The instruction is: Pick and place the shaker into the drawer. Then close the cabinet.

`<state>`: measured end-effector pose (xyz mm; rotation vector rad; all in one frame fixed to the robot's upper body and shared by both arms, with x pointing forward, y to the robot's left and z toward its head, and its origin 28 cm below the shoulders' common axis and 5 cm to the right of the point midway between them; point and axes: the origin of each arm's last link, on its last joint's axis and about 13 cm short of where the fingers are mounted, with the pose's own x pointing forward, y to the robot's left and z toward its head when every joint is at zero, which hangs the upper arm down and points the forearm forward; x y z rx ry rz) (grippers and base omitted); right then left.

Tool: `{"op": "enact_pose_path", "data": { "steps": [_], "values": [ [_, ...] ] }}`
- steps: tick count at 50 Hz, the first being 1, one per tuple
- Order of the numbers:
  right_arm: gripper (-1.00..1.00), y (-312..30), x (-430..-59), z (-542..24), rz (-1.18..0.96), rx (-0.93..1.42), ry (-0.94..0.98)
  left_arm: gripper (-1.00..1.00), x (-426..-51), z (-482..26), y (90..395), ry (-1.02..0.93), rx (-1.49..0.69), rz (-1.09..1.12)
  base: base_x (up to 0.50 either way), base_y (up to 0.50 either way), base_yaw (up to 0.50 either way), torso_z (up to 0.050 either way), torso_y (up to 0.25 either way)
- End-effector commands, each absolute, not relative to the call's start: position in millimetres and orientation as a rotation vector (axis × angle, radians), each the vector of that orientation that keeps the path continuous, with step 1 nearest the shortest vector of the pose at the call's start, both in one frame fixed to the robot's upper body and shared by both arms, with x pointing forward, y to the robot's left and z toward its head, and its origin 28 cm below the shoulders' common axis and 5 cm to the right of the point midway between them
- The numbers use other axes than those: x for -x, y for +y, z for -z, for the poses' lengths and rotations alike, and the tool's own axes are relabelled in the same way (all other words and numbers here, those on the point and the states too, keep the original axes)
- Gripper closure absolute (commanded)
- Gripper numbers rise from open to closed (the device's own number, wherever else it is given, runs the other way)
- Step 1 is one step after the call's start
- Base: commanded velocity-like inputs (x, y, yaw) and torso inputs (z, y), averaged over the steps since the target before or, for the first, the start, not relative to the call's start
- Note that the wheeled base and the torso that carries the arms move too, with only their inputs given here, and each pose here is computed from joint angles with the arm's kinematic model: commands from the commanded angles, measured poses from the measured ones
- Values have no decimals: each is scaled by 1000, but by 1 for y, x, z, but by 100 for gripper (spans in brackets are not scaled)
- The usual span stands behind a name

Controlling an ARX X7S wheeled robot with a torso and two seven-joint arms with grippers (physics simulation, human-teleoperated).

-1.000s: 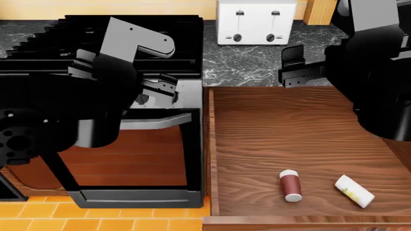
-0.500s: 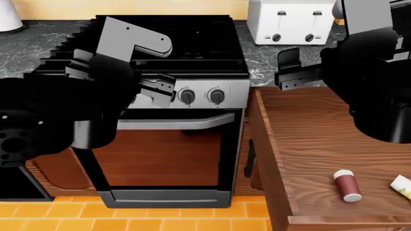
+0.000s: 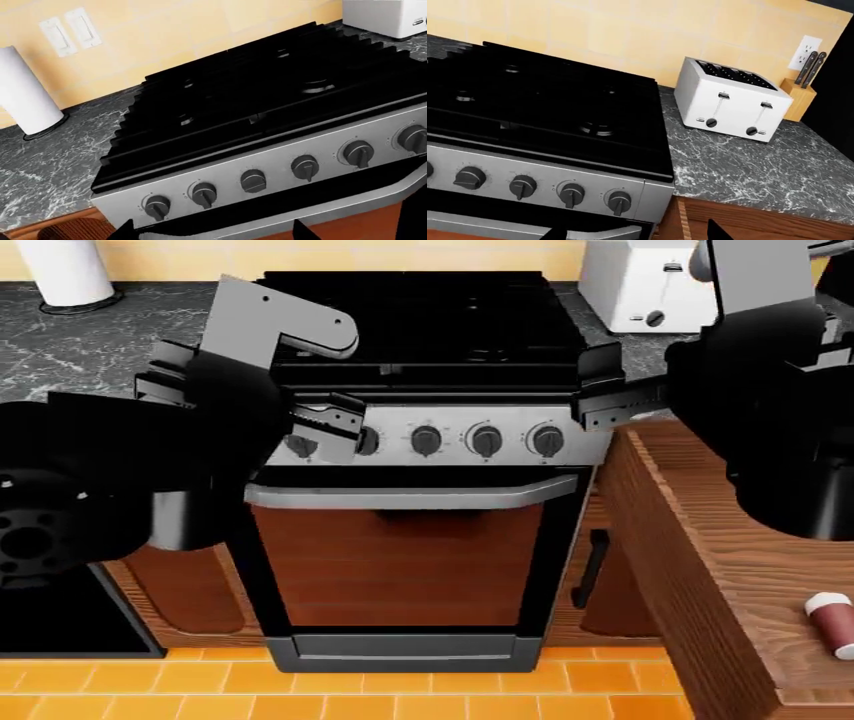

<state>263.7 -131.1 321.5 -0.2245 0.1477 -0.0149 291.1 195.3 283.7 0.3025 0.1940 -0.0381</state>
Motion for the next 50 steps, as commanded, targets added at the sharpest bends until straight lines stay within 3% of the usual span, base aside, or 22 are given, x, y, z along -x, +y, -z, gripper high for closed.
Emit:
{"op": "enact_pose_path", "data": {
  "steps": [1, 50],
  "values": [
    [-100, -131, -264, -320, 14, 227, 152, -100, -291, -284, 195, 194, -301, 39, 0, 500, 0, 0, 0],
    [-100, -128, -266, -311, -5, 226, 172, -100, -291, -284, 194, 192, -298, 49, 0, 500, 0, 0, 0]
  ]
}}
